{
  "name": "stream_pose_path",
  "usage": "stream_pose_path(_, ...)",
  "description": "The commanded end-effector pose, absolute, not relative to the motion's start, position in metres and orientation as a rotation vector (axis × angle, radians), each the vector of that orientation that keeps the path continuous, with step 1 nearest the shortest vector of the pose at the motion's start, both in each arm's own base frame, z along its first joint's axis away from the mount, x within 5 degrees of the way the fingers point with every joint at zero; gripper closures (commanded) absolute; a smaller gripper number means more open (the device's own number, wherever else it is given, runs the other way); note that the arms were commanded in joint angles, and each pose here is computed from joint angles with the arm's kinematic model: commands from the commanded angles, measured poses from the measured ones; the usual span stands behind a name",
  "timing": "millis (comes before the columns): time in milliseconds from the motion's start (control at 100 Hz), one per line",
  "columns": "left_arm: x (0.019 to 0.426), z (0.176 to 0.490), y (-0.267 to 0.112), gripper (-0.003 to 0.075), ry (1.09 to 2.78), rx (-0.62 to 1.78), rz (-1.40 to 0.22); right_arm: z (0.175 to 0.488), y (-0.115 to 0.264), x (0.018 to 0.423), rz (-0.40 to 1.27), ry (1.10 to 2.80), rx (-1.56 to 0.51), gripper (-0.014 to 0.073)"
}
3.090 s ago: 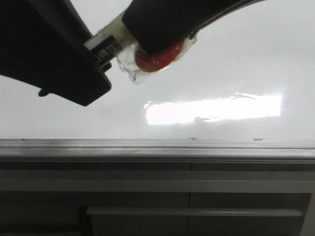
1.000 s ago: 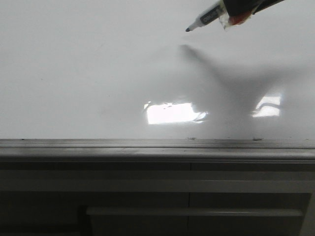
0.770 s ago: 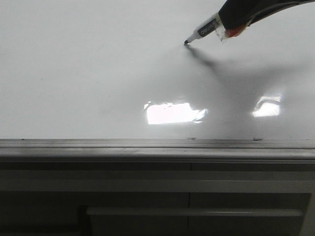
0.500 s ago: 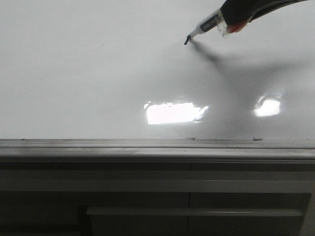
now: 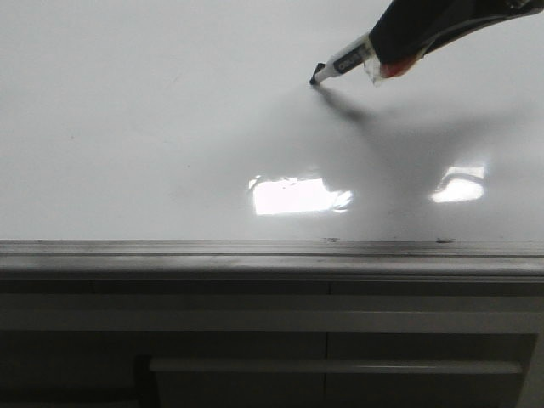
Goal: Write number 0 on whiteboard
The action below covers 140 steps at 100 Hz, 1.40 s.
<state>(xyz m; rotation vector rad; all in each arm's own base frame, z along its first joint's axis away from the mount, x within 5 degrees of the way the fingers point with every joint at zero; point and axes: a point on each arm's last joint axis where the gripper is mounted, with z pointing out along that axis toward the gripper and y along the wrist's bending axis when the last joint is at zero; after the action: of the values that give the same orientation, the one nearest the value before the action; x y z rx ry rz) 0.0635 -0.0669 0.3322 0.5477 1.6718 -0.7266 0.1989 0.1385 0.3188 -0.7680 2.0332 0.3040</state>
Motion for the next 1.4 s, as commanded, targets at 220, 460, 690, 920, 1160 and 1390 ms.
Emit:
stream_pose_path(220, 0.062, 0.347, -0.068, 0.074, 1.586, 0.535, -0.768, 0.319, 0.143, 0.189, 0.304, 2.113, -0.842, 0.0641)
stream_pose_path(460, 0.062, 0.347, -0.068, 0.074, 1.586, 0.535, -0.768, 0.319, 0.133, 0.184, 0.257, 2.194, -0.778, 0.0641)
stream_pose_path(690, 0.062, 0.347, -0.068, 0.074, 1.588, 0.533, -0.772, 0.329, 0.114, 0.179, 0.11, 2.189, -0.703, 0.0641)
stream_pose_path(920, 0.062, 0.347, -0.068, 0.074, 1.588, 0.533, -0.772, 0.336, 0.106, 0.182, 0.025, 2.144, -0.62, 0.0641)
stream_pose_path(1160, 0.062, 0.347, -0.068, 0.074, 1.592, 0.528, -0.782, 0.352, 0.109, 0.188, 0.04, 2.07, -0.594, 0.0641)
stream_pose_path(1390, 0.062, 0.347, -0.068, 0.074, 1.596, 0.523, -0.79, 0.356, 0.122, 0.204, 0.046, 2.067, -0.602, 0.0641)
